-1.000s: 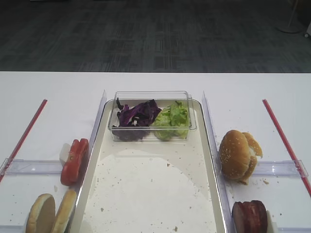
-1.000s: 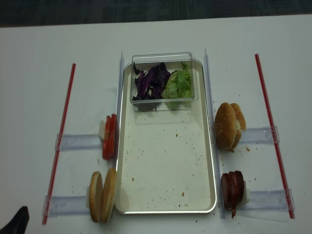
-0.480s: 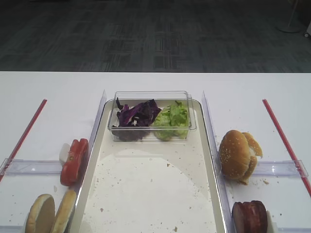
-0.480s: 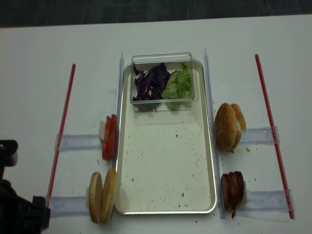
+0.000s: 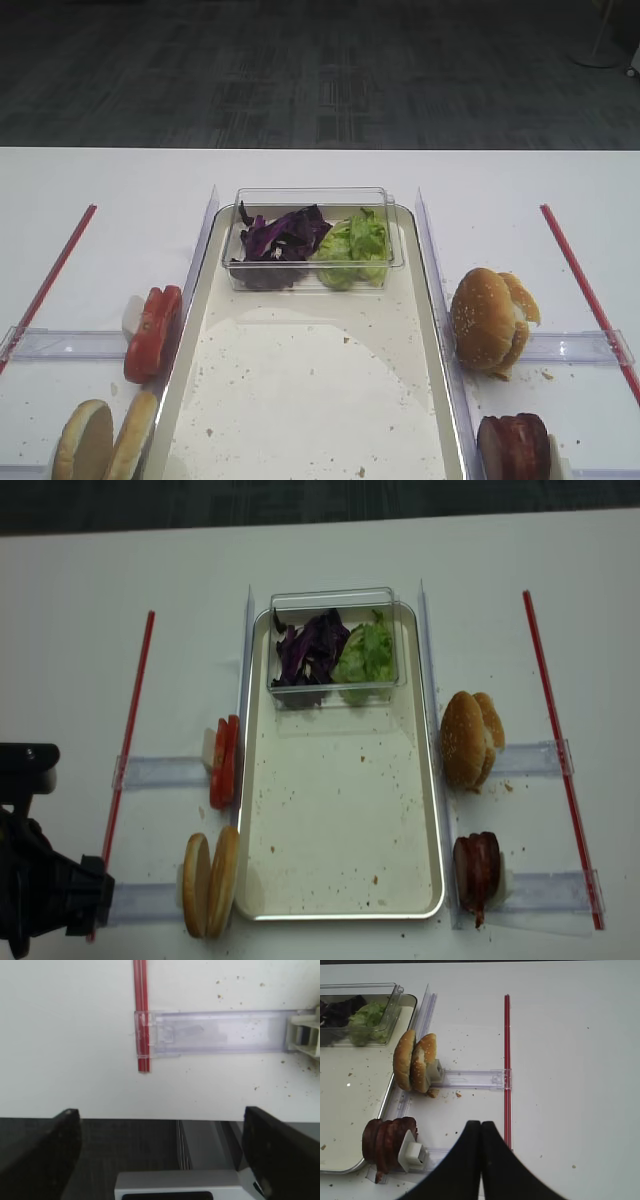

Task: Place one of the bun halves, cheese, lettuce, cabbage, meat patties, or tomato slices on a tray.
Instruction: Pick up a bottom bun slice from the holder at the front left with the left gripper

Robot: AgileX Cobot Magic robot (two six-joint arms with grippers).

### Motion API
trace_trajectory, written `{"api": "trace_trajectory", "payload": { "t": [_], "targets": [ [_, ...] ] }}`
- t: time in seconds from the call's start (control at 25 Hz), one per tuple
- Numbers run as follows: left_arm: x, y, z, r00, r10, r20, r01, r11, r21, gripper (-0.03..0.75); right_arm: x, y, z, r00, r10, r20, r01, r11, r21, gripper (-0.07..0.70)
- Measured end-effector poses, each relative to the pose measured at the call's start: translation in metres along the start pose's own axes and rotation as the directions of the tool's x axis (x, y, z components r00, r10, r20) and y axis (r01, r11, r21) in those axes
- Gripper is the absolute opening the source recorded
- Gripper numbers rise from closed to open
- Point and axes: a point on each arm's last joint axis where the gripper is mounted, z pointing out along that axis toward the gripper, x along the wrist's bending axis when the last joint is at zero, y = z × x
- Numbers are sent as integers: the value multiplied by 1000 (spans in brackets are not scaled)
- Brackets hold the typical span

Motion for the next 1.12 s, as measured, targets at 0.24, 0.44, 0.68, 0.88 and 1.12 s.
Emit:
{"api": "trace_trajectory", "payload": {
  "t": [0.24,0.44,0.68,0.88,1.12],
  "targets": [
    [0,2,0,1000,-5,1,5,1000,-16,598,0,0,0,1000,0,0,0,1000,0,364],
    [-3,10,-12,998,-36,46,38,997,-61,578,0,0,0,1000,0,0,0,1000,0,364],
    [-23,23,-34,990,-7,138,25,991,-129,576,0,0,0,1000,0,0,0,1000,0,364],
    [-53,23,-46,985,24,169,1,989,-149,576,0,0,0,1000,0,0,0,1000,0,364],
    [-95,15,-51,986,81,147,-58,986,-154,575,0,0,0,1000,-2,0,2,1000,0,364]
  ]
}}
